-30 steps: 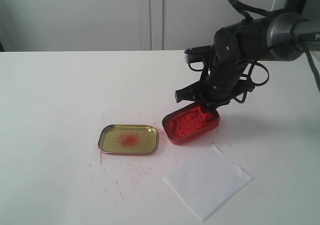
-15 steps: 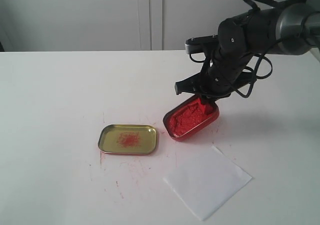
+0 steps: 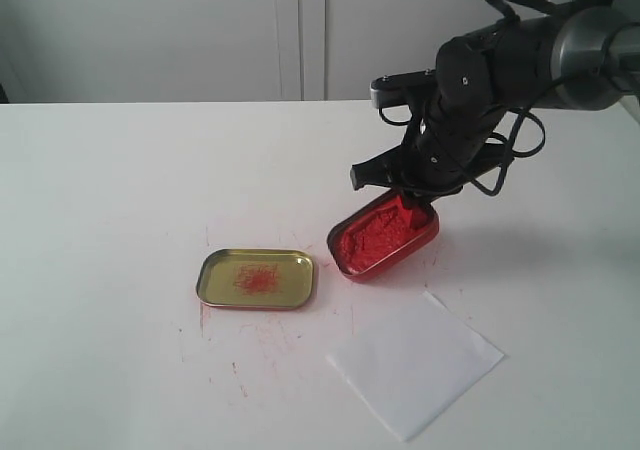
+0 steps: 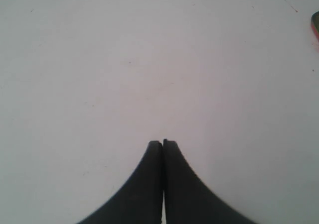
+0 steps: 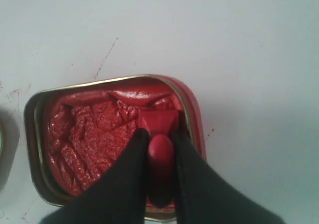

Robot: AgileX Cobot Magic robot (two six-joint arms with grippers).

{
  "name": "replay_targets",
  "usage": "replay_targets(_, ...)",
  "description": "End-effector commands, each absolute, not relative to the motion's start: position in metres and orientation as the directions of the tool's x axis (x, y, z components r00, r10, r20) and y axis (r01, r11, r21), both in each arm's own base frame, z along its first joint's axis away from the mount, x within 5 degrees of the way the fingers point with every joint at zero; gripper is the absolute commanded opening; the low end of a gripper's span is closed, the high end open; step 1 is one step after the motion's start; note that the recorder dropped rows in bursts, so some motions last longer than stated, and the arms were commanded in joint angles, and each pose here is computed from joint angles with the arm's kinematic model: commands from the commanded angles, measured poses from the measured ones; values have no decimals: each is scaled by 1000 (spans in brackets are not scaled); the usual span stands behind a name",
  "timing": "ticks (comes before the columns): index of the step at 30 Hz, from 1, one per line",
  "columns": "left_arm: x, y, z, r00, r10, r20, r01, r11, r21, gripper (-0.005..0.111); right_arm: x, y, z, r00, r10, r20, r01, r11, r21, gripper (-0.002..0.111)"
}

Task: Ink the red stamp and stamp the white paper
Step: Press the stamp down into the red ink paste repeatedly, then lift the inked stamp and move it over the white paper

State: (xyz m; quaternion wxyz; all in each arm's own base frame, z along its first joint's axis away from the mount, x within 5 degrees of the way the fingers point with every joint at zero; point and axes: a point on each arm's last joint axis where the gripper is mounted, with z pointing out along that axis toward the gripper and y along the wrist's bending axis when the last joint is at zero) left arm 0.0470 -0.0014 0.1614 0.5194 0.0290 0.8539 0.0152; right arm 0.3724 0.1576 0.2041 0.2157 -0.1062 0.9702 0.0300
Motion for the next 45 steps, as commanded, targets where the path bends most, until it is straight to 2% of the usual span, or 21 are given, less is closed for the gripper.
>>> replay_targets(1,47,-2,159,-462,63,-885,40,998,50,0,376,155,200,-878,-205,-432,-225,974,-4,0)
replay_targets(19,47,-2,159,-462,63,-885,40,998,50,0,379,156,194,-878,-208,-431,-228,974,-6,0)
replay_targets(29,47,-2,159,-462,63,-885,40,998,50,0,382,157,175,-891,-214,-401,-229,973,-11,0)
replay_targets(39,47,-2,159,-462,63,-885,40,998,50,0,380,156,197,-869,-205,-449,-229,973,-1,0)
replay_targets(45,47,-2,159,-462,63,-885,40,998,50,0,373,153,207,-883,-206,-421,-222,975,-11,0)
